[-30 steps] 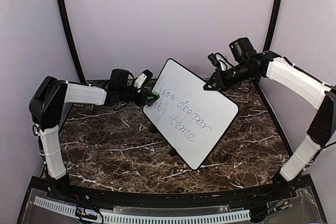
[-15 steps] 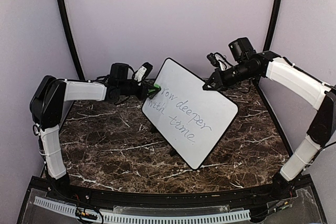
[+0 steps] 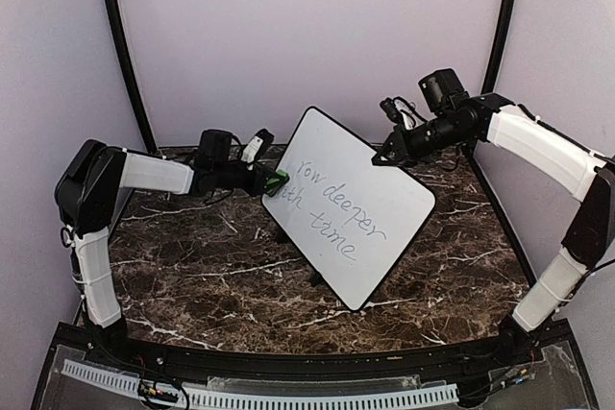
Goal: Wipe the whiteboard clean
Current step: Erase the whiteboard from the whiteboard stand.
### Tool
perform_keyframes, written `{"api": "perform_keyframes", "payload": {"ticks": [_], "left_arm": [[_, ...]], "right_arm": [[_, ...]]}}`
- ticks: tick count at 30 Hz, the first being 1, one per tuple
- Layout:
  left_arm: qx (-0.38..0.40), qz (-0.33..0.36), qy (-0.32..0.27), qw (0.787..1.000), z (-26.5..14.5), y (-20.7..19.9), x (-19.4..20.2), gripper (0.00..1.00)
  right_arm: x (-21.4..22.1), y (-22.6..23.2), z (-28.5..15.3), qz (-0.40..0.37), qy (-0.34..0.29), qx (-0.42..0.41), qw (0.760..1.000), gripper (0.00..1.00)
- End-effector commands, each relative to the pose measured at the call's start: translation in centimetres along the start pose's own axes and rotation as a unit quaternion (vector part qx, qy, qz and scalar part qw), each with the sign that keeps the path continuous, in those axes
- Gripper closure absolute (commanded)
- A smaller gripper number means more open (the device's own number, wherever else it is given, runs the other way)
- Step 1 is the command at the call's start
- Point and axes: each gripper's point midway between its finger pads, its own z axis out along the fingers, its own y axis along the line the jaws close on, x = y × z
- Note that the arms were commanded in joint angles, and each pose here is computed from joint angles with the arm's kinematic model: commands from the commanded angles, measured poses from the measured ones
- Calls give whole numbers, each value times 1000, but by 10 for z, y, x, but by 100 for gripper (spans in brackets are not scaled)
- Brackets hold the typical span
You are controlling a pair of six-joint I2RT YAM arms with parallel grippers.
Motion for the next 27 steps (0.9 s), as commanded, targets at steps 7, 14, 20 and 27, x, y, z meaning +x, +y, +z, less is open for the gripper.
{"api": "perform_keyframes", "payload": {"ticks": [7, 14, 20, 27], "left_arm": [[46, 1, -29, 999, 6, -15, -52, 100], [40, -15, -11, 999, 7, -17, -29, 100], [27, -29, 21, 999, 2, -23, 15, 100], [34, -6, 9, 999, 11, -37, -3, 100]], "right_arm": [[5, 28, 4, -56, 6, -52, 997, 100], [6, 28, 4, -55, 7, -52, 997, 100], [6, 28, 4, -55, 7, -51, 997, 100], [6, 28, 6, -55, 9, -52, 997, 100]]}}
